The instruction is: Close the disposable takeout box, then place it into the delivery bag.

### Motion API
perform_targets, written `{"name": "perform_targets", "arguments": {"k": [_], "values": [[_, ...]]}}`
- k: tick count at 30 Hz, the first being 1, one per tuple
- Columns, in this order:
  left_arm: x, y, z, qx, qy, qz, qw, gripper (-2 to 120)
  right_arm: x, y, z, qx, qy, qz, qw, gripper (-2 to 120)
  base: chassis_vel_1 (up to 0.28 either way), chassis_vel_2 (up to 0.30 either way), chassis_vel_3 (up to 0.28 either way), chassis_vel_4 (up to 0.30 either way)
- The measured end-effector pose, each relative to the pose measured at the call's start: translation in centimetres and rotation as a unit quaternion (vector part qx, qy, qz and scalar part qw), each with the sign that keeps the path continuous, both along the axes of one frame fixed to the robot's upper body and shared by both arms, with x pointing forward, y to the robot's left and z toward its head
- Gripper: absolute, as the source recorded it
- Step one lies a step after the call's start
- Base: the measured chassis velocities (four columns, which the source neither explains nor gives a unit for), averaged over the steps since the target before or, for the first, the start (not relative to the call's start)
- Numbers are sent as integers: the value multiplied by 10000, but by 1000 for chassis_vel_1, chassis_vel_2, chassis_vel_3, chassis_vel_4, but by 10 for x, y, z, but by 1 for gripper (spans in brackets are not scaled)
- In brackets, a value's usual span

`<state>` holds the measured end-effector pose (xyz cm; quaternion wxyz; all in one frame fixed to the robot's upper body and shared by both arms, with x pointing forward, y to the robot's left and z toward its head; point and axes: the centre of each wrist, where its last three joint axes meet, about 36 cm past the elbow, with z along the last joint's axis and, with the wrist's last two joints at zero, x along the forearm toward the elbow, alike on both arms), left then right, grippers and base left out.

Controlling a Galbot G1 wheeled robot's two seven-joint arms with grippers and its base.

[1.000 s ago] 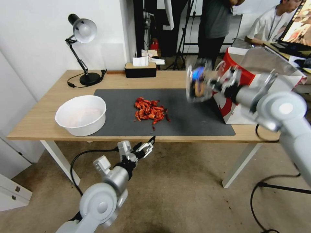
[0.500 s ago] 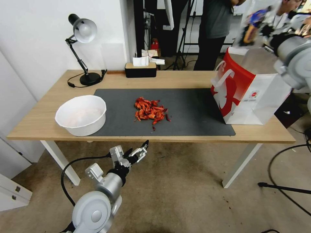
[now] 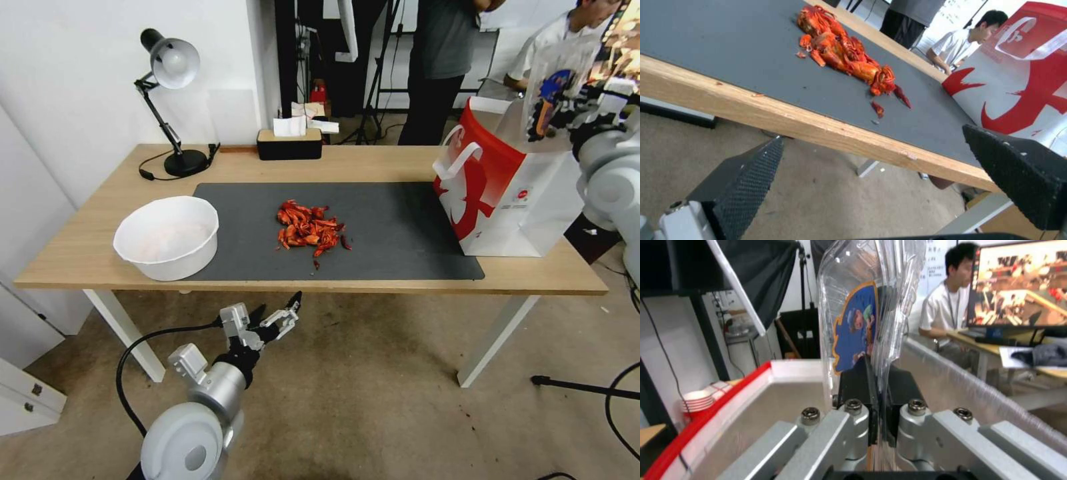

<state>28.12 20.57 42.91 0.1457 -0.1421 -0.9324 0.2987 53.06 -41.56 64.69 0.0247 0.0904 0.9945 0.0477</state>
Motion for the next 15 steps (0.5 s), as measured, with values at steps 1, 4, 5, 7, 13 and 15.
{"name": "perform_targets", "arguments": {"k": [1,4,5,7,13,15], "values": [[0,0,0,0,0,0,10000,100,0,0,0,0,0,0,10000,1,0,0,0,0],[-1,1,-1,43,-30,6,10000,100,-1,1,-1,59,19,-6,10000,8,0,0,0,0],[-1,0,-1,56,-41,9,10000,100,-1,1,-2,87,25,-15,10000,14,0,0,0,0],[-2,0,-1,59,-47,8,10000,100,-1,1,-2,186,57,-31,9998,23,0,0,0,0],[0,1,0,-23,-2,31,10000,100,-3,1,-2,305,132,-31,9994,43,0,0,0,0],[0,2,1,-18,-7,38,10000,100,-4,1,-3,332,154,-18,9993,50,0,0,0,0]]}}
